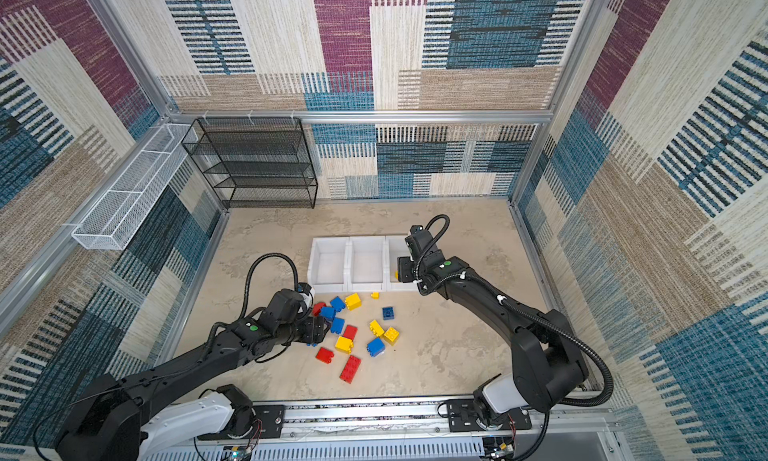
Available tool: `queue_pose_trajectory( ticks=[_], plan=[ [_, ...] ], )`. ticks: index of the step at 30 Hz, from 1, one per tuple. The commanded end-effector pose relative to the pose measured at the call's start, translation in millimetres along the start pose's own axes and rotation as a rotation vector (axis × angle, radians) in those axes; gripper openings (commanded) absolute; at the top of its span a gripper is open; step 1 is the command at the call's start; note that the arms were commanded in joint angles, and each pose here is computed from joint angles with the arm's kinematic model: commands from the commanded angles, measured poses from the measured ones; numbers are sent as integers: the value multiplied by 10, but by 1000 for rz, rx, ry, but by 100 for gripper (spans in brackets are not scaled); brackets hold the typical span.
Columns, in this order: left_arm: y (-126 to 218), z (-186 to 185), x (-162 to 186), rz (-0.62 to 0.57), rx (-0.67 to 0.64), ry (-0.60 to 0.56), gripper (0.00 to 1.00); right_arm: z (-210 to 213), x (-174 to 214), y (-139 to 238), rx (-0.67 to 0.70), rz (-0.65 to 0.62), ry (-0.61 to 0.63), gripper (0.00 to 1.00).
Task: Sort the legos into containers by color
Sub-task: 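Grasp a blue brick with the left gripper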
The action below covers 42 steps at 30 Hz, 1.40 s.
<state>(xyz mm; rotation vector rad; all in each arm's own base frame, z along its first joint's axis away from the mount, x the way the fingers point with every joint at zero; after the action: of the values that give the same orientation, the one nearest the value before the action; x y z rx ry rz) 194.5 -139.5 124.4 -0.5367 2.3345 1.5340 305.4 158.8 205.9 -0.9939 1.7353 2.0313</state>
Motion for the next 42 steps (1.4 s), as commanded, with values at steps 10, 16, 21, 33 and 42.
queue_pose_trajectory(
  ticks=[10,16,21,33,42],
  plan=[
    [-230,-164,-201,-14,24,-5,76,-7,24,80,0,-9,-30,64],
    [-275,-151,-264,-32,-29,-33,75,-15,46,98,0,-6,-33,64],
    [-363,-163,-277,-10,-44,-64,72,-21,71,111,4,-4,-33,65],
    [-482,-145,-243,34,-64,-96,50,-34,92,140,10,-9,-35,65],
    [-351,-190,-263,19,-28,-98,39,-54,100,193,20,-17,-37,64]
  ],
)
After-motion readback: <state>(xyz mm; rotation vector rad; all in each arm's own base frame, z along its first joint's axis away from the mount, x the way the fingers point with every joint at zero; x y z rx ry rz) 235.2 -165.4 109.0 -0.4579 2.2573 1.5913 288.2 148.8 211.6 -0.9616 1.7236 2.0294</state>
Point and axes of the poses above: each gripper's point midway between its finger pads, its own y axis back along the fingers, its own z axis along the line the jaws close on, x = y × z, the point moved 8 cm from there along y, back along the fingers, and after that the axes turned 12 degrees about y, right-handed, at the moved point
